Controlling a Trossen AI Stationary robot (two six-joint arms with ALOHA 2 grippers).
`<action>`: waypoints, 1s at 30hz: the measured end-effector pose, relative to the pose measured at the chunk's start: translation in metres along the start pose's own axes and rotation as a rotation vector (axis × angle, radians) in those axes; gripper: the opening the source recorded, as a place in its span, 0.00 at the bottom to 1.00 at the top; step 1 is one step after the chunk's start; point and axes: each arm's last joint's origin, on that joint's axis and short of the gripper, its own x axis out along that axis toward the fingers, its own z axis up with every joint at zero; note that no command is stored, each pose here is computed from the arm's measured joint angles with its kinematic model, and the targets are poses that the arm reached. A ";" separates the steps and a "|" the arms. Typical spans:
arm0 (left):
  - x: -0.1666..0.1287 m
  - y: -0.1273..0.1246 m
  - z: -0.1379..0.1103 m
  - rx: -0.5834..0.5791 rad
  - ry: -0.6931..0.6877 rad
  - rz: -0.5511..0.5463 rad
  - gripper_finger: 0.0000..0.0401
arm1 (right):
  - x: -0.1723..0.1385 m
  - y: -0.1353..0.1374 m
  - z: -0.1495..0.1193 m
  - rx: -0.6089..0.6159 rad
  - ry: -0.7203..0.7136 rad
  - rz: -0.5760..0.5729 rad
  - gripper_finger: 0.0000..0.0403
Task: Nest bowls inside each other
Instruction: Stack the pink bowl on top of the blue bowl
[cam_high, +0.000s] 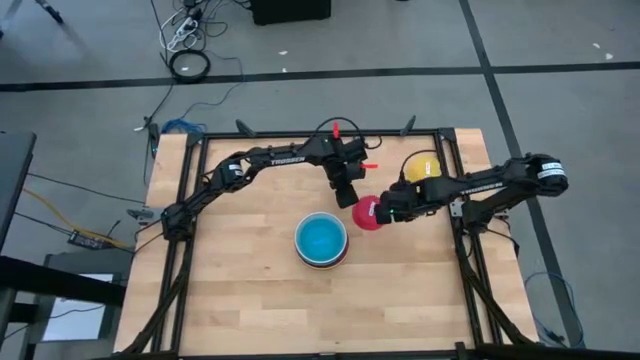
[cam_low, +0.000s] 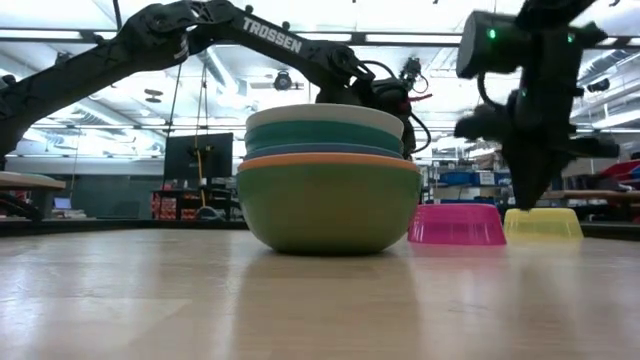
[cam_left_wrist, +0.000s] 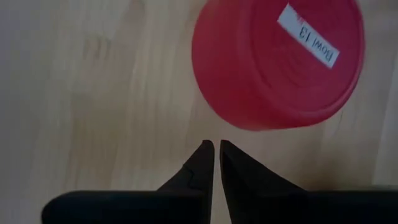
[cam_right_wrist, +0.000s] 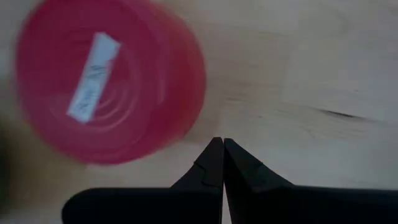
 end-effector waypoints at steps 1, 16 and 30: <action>0.001 0.000 -0.001 0.004 0.001 -0.001 0.09 | 0.004 -0.001 -0.001 0.012 0.000 -0.001 0.00; 0.012 0.002 0.002 0.006 -0.027 -0.070 0.09 | 0.040 0.001 0.013 0.054 -0.079 0.134 0.00; 0.034 0.003 -0.015 -0.062 0.133 -0.150 0.09 | 0.046 0.005 0.011 0.055 -0.006 0.155 0.00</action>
